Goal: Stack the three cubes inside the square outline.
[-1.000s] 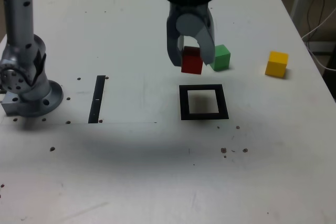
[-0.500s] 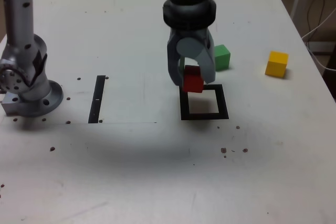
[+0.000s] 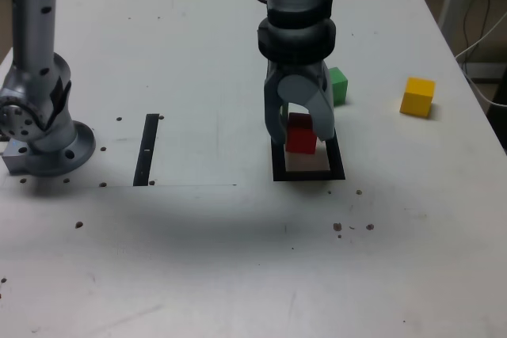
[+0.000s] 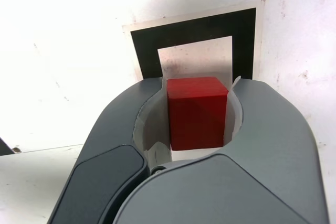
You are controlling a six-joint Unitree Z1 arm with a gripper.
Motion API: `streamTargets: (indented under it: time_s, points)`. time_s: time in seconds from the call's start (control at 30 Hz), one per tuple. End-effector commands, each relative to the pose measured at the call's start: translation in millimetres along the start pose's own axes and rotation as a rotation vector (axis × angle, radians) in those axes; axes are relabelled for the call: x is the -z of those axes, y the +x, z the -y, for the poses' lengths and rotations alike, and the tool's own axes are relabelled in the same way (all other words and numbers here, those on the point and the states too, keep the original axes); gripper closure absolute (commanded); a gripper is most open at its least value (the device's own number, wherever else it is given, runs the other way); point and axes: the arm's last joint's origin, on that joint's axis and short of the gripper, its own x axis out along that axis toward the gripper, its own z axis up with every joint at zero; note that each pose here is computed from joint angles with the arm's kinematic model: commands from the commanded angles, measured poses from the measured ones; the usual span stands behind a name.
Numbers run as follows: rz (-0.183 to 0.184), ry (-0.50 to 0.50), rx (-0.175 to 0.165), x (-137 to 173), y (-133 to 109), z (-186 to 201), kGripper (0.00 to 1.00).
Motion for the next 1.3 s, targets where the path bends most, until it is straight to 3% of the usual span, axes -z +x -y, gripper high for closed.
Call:
streamTargets:
  time_s: [0.0,0.23,0.3,0.47,0.53,0.9,1.27]
  points:
    - [-0.001,0.000,0.001,-2.8,3.5,0.6,0.74]
    - [0.007,0.001,0.001,-8.1,9.1,0.5,0.73]
    - [0.006,0.001,-0.001,-8.7,11.2,0.4,0.60]
    - [-0.012,0.000,-0.001,-6.4,16.4,0.4,0.10]
    - [-0.017,0.000,0.001,-5.2,17.4,0.5,0.02]
    - [-0.012,0.000,-0.003,0.9,11.5,0.6,0.01]
    - [-0.030,-0.038,-0.064,14.1,-10.4,-15.5,0.01]
